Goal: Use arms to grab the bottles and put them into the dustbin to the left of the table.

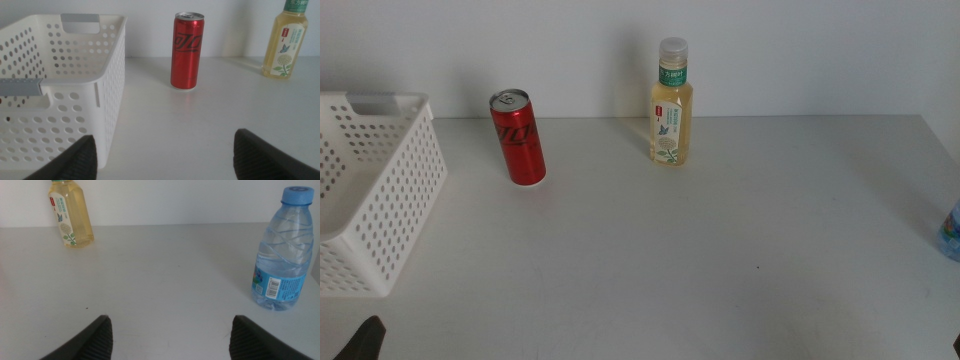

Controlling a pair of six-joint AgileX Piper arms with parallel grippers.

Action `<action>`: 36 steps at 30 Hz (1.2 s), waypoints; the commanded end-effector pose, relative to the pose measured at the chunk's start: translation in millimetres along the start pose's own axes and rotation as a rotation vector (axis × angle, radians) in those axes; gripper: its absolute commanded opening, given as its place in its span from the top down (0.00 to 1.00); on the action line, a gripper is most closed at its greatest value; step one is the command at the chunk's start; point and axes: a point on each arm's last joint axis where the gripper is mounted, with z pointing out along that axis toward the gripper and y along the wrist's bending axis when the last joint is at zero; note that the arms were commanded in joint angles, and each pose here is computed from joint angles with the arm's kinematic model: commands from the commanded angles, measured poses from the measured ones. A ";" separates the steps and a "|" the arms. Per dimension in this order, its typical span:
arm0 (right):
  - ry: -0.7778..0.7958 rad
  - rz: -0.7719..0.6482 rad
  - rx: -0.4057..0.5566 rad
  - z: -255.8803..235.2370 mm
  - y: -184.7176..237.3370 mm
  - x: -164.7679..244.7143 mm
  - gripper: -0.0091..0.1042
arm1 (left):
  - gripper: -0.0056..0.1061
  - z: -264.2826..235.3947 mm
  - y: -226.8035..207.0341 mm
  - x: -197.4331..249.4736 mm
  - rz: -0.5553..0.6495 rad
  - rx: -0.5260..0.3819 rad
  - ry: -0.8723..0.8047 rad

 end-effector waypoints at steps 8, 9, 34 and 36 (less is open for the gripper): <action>-0.109 -0.016 0.007 -2.7 -0.2 -11.1 0.40 | 0.11 17.1 -5.0 -14.1 -0.013 0.076 -0.063; -0.109 -0.016 0.007 -2.7 -0.2 -11.1 0.40 | 0.11 20.8 -6.2 -15.4 -0.008 0.086 -0.065; -0.109 -0.016 0.007 -2.7 -0.2 -11.1 0.40 | 0.11 96.7 -29.3 3.5 0.087 0.134 -0.136; -0.109 -0.016 0.007 -2.7 -0.2 -11.1 0.40 | 0.11 97.5 -29.4 4.7 0.089 0.133 -0.128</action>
